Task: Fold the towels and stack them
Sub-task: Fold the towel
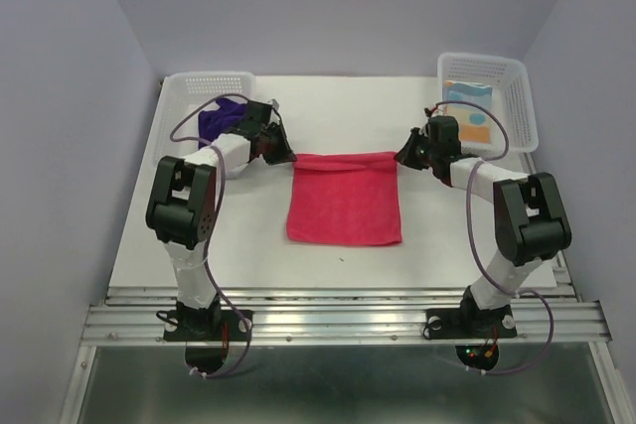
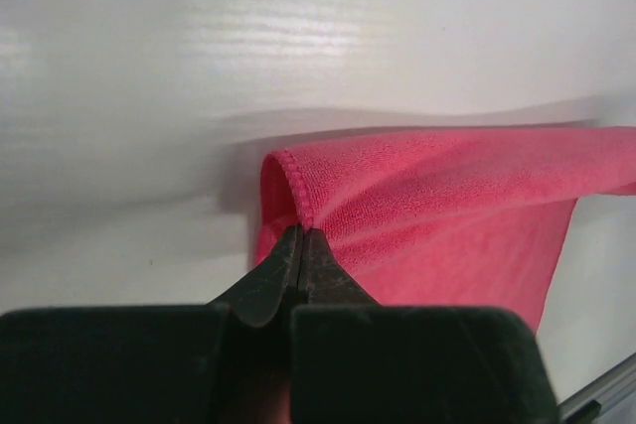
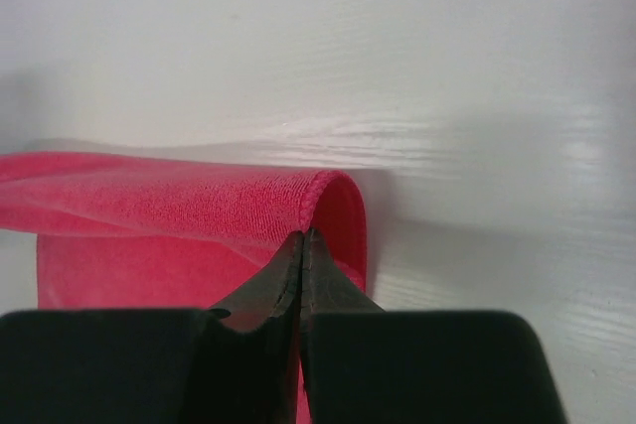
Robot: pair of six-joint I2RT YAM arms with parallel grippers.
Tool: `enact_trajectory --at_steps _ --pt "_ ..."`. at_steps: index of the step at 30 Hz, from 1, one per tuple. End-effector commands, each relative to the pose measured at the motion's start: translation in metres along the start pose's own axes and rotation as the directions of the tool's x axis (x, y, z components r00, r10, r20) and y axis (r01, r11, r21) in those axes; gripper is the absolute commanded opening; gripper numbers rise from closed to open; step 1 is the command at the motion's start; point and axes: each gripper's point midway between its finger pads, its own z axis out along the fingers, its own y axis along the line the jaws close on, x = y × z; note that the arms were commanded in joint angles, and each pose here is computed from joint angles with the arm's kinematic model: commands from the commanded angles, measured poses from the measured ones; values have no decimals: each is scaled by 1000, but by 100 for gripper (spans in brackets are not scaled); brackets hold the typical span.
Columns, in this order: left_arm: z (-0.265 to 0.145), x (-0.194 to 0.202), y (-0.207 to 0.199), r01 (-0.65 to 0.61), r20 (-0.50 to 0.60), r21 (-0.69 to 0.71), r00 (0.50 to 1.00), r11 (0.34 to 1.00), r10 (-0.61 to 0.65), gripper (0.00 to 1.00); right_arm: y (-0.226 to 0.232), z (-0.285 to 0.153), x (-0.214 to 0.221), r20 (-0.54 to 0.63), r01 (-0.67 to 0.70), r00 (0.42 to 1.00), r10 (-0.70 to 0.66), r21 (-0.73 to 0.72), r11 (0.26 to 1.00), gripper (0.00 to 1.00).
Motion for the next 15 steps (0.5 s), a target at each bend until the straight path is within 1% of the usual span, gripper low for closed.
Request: enact_trajectory --at_steps 1,2,3,4,6,7,9,10,12,13,15 --pt "-37 -3 -21 -7 86 84 996 996 0 0 17 -33 -10 78 0 997 5 -66 998 1" --pt "-45 -4 -26 -13 109 100 994 995 3 0 11 -37 5 50 -12 999 15 -55 998 1" --pt "-42 4 -20 0 93 91 996 996 -8 0 11 -41 9 49 -13 999 16 -60 998 1" --pt "-48 15 -17 5 86 92 996 996 -13 0 15 -51 8 61 -19 998 24 -71 997 1" --pt "-54 24 -15 11 86 93 996 996 -19 0 17 -60 16 54 -26 998 31 -92 995 1" --pt "-60 31 -10 16 93 81 995 997 -24 0 14 -64 31 22 -46 999 48 -93 995 1" --pt "-69 36 -8 23 109 75 994 997 -31 0 20 -78 35 30 -49 998 53 -117 992 1" --pt "-69 52 -2 33 82 64 996 997 -39 0 19 -87 42 30 -52 998 56 -120 991 1" --pt "-75 55 -5 36 106 84 993 996 -45 0 17 -95 50 26 -59 998 63 -118 991 1" --pt "-75 68 1 44 87 72 995 996 -50 0 17 -100 53 21 -69 997 72 -121 990 1" --pt "-78 79 0 45 78 77 996 996 -51 0 18 -110 64 10 -75 997 77 -137 988 1"
